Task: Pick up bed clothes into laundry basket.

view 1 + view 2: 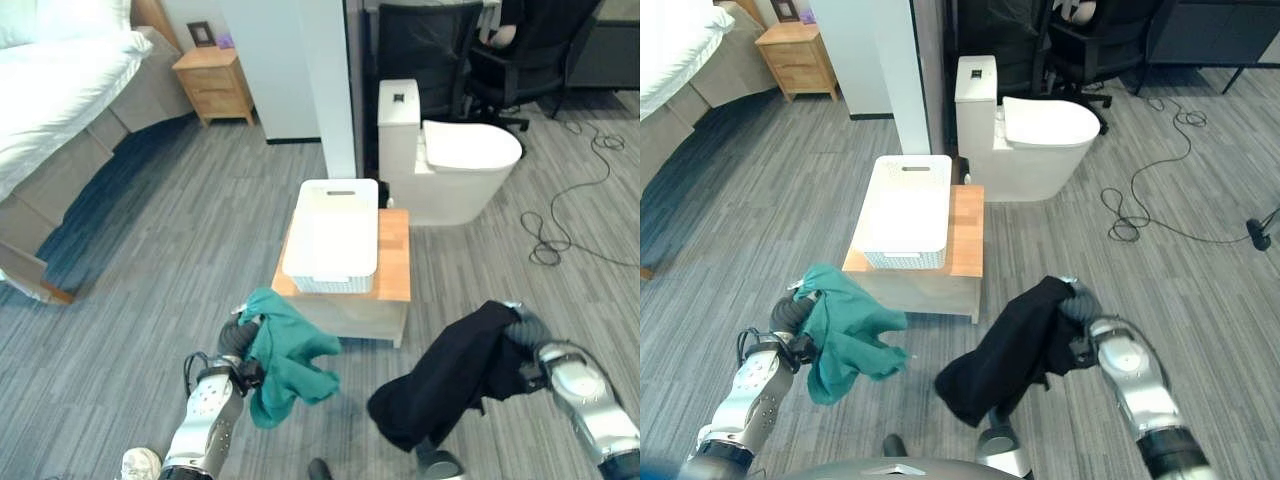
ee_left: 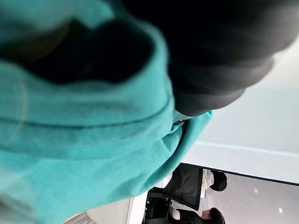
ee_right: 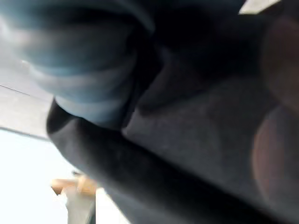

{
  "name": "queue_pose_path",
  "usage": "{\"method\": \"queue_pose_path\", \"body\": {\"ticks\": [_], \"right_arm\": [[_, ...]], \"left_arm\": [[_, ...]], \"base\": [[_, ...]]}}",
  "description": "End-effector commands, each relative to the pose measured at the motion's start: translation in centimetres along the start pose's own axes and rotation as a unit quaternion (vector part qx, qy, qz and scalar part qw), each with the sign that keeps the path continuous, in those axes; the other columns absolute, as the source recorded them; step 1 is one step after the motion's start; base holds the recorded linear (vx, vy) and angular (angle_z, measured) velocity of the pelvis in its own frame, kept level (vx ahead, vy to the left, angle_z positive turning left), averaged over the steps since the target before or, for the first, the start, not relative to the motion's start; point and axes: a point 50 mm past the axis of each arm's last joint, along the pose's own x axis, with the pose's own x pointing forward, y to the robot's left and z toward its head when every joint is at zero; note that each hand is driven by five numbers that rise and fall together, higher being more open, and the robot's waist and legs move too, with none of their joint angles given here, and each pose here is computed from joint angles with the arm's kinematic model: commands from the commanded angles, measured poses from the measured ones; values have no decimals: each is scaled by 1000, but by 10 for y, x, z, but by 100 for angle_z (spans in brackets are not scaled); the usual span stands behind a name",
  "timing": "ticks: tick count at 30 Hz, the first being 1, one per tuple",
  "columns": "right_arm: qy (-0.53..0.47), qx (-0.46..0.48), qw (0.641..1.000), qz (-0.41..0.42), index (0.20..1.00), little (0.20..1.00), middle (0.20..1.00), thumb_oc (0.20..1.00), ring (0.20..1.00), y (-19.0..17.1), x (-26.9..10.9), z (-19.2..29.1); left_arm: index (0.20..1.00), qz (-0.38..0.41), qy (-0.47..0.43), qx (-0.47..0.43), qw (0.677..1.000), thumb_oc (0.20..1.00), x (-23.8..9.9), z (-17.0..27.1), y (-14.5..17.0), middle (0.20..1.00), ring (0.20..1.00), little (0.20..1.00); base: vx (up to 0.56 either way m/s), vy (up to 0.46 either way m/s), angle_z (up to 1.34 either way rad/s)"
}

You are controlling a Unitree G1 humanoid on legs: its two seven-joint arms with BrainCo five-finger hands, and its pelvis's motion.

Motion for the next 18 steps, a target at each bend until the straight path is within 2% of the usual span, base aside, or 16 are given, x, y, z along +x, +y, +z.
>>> {"method": "queue_pose_path", "body": {"ticks": [1, 2, 5, 10, 11, 12, 14, 18], "right_arm": [[-151, -37, 987, -26, 200, 200, 200, 200, 200, -23, 34, 103], [-153, -38, 987, -25, 200, 200, 200, 200, 200, -23, 35, 105], [-217, -77, 971, -68, 200, 200, 200, 200, 200, -22, 61, 189], [-257, -131, 954, -83, 200, 200, 200, 200, 200, -1, 67, 249], [-273, -176, 940, -100, 200, 200, 200, 200, 200, 3, 66, 275], [-274, -176, 940, -100, 200, 200, 200, 200, 200, 4, 66, 275], [-292, -268, 907, -140, 200, 200, 200, 200, 200, 2, 59, 306], [-299, -320, 882, -173, 200, 200, 200, 200, 200, -3, 54, 325]], "left_arm": [[200, -17, -69, 15, 997, 200, 13, 37, 7, 200, 200, 200], [200, -15, -71, 14, 997, 200, 13, 37, 8, 200, 200, 200], [200, -31, -84, 20, 996, 200, 13, 47, 7, 200, 200, 200], [200, -8, -82, 38, 996, 200, 6, 49, 24, 200, 200, 200], [200, 3, -81, 47, 996, 200, 3, 49, 32, 200, 200, 200], [200, 3, -81, 47, 996, 200, 3, 49, 32, 200, 200, 200], [200, 19, -82, 62, 995, 200, -2, 51, 42, 200, 200, 200], [200, 42, -84, 65, 993, 200, -7, 51, 52, 200, 200, 200]], "base": [[-18, -38, 8], [-27, -40, 13], [-63, -32, -3], [18, -16, 3], [32, -12, 3], [30, -12, 6], [40, 1, 11], [47, -2, 14]]}}
